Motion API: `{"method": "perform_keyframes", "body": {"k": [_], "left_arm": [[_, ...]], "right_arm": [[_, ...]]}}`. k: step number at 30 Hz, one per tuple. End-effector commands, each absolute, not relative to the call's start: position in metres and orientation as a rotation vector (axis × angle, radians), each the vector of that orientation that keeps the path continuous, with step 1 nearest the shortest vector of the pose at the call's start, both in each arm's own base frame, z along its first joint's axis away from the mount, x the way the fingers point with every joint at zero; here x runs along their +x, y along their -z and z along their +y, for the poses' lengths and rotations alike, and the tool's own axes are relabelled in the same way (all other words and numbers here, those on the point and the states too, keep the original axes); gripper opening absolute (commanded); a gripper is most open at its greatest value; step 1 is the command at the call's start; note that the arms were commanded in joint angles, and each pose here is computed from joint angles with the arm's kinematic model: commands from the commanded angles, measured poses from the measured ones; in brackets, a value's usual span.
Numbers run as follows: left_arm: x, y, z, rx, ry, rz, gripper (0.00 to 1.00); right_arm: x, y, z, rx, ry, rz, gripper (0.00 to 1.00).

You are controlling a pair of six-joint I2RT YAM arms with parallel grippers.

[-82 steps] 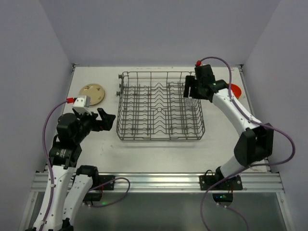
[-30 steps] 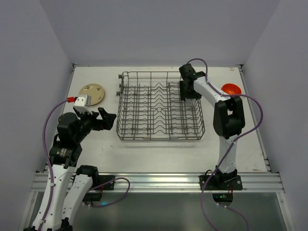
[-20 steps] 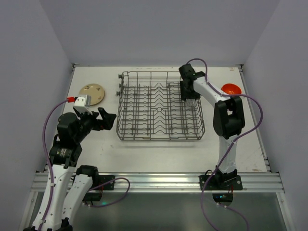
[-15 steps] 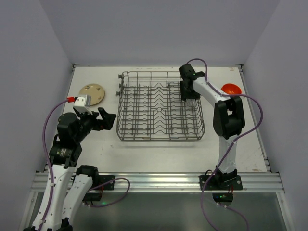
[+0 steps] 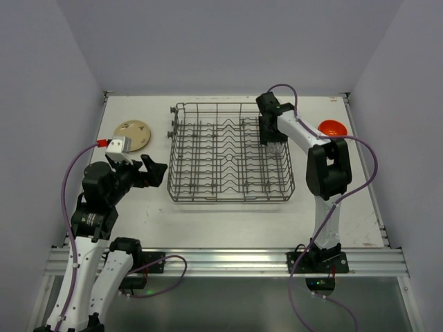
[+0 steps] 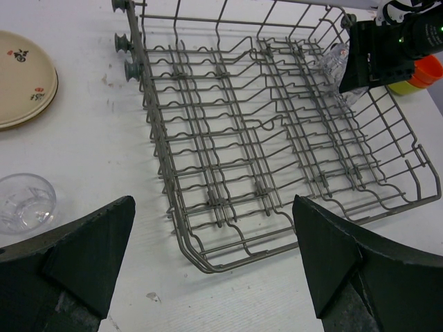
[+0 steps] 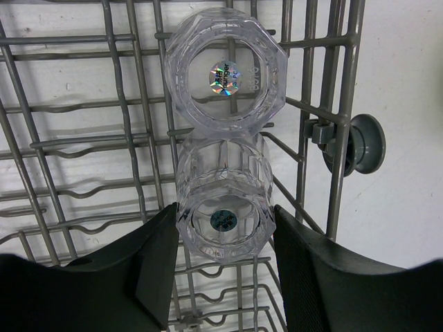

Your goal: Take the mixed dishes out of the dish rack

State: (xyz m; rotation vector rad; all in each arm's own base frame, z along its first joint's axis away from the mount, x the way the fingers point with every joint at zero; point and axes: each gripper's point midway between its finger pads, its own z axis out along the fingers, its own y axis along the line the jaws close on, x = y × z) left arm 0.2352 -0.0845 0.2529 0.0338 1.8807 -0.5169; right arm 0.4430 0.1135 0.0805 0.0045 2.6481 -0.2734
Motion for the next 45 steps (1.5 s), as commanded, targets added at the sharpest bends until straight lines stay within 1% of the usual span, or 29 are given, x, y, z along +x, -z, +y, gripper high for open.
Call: {"method": "perform_keyframes", "body": {"k": [1, 13, 17, 21, 28, 31, 33, 34, 35, 36, 37, 38, 39, 40, 41, 42, 43, 45], "left_arm": [[0.236, -0.258, -0.090, 0.057, 0.544, 1.850, 1.00], [0.236, -0.258, -0.089, 0.052, 0.539, 1.848, 1.00], [0.236, -0.259, -0.090, 0.055, 0.542, 1.847, 1.00], [0.236, -0.259, -0.090, 0.054, 0.542, 1.847, 1.00], [0.235, -0.260, -0.091, 0.059, 0.547, 1.844, 1.00], [0.235, -0.264, -0.093, 0.071, 0.557, 1.838, 1.00], [0.236, -0.274, -0.096, 0.068, 0.584, 1.828, 1.00], [0.237, -0.281, -0.104, 0.088, 0.634, 1.814, 1.00], [0.236, -0.293, -0.111, 0.104, 0.683, 1.786, 1.00], [0.234, -0.301, -0.122, 0.096, 0.777, 1.774, 1.00], [0.227, -0.322, -0.143, 0.196, 0.918, 1.698, 1.00], [0.223, -0.327, -0.154, 0.227, 1.017, 1.665, 1.00], [0.214, -0.338, -0.167, 0.201, 1.184, 1.645, 1.00], [0.199, -0.372, -0.179, 0.362, 1.277, 1.461, 1.00], [0.198, -0.361, -0.185, 0.366, 1.359, 1.451, 1.00], [0.194, -0.366, -0.188, 0.383, 1.410, 1.417, 1.00], [0.194, -0.368, -0.193, 0.390, 1.471, 1.410, 1.00], [0.196, -0.368, -0.200, 0.403, 1.498, 1.422, 1.00]], "right_arm": [[0.447, -0.119, 0.113, 0.044, 0.263, 2.571, 0.39], [0.442, -0.135, 0.114, 0.049, 0.233, 2.557, 0.38], [0.438, -0.140, 0.117, 0.050, 0.200, 2.557, 0.36], [0.431, -0.150, 0.125, 0.037, 0.133, 2.557, 0.34], [0.416, -0.185, 0.142, 0.018, -0.050, 2.503, 0.33], [0.406, -0.214, 0.159, -0.025, -0.218, 2.445, 0.33], [0.388, -0.223, 0.189, -0.125, -0.467, 2.432, 0.32], [0.383, -0.249, 0.203, -0.180, -0.593, 2.337, 0.32], [0.374, -0.263, 0.216, -0.235, -0.709, 2.288, 0.32], [0.347, -0.266, 0.239, -0.341, -0.935, 2.270, 0.32], [0.344, -0.288, 0.252, -0.376, -1.050, 2.160, 0.32], [0.325, -0.298, 0.257, -0.423, -1.149, 2.103, 0.32], [0.302, -0.314, 0.268, -0.512, -1.313, 2.034, 0.31], [0.297, -0.337, 0.275, -0.540, -1.392, 1.915, 0.29], [0.283, -0.339, 0.276, -0.570, -1.457, 1.867, 0.27], [0.275, -0.345, 0.278, -0.594, -1.519, 1.814, 0.26], [0.264, -0.365, 0.281, -0.651, -1.603, 1.702, 0.25], [0.258, -0.363, 0.281, -0.654, -1.644, 1.672, 0.25]]}}
